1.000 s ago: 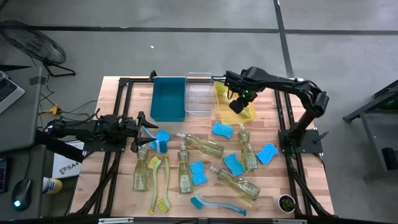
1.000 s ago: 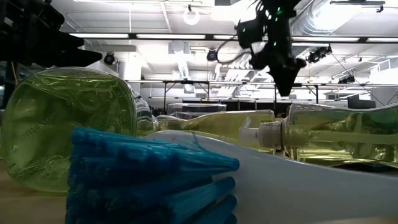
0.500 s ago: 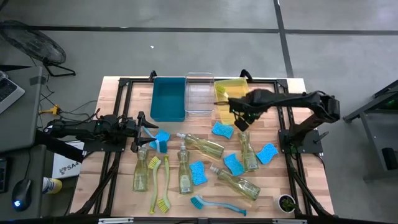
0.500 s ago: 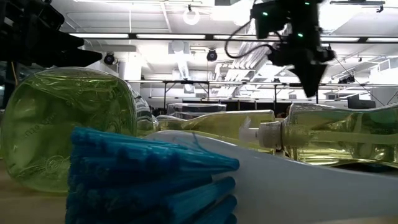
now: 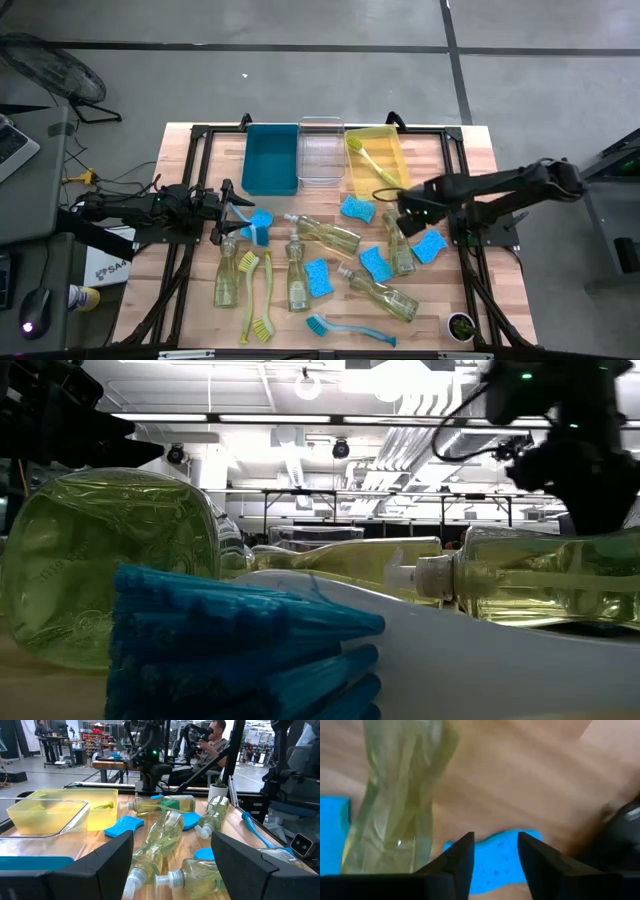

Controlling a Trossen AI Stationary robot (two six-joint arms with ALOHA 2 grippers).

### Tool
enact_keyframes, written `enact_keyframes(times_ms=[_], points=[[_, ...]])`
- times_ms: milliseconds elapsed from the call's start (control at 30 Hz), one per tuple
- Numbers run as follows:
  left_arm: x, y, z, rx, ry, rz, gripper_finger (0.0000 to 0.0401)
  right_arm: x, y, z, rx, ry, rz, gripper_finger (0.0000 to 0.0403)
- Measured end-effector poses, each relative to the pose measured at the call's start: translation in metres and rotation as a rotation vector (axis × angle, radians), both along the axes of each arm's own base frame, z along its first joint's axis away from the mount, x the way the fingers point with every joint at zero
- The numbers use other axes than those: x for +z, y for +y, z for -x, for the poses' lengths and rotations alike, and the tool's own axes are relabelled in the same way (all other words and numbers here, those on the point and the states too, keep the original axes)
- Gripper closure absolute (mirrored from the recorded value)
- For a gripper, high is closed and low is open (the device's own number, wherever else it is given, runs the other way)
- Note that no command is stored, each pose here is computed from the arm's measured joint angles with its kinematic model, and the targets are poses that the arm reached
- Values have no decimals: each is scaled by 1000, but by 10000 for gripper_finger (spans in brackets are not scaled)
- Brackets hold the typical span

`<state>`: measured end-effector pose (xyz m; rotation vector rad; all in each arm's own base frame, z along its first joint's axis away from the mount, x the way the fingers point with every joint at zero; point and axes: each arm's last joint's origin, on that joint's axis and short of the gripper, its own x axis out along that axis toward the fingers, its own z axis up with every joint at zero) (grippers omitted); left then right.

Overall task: Pick & Place Kitchen Sink Supplies
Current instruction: Put the blue sponge into the transparent bin

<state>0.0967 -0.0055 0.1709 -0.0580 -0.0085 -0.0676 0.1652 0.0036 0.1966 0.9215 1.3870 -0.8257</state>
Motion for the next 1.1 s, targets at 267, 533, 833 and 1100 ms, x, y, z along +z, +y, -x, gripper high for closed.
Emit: enact_keyframes(times_ms=[267, 533, 833, 1100], points=[[0, 0, 0, 0, 0, 0, 137, -30, 16, 22, -110, -4, -71, 211], [0, 0, 0, 0, 0, 0, 137, -44, 22, 27, -156, 8, -69, 210], [0, 0, 0, 1, 0, 0, 137, -68, 26, 35, -189, -6, -81, 210], [0, 0, 0, 0, 0, 0, 137, -68, 27, 34, -184, 3, -57, 229]])
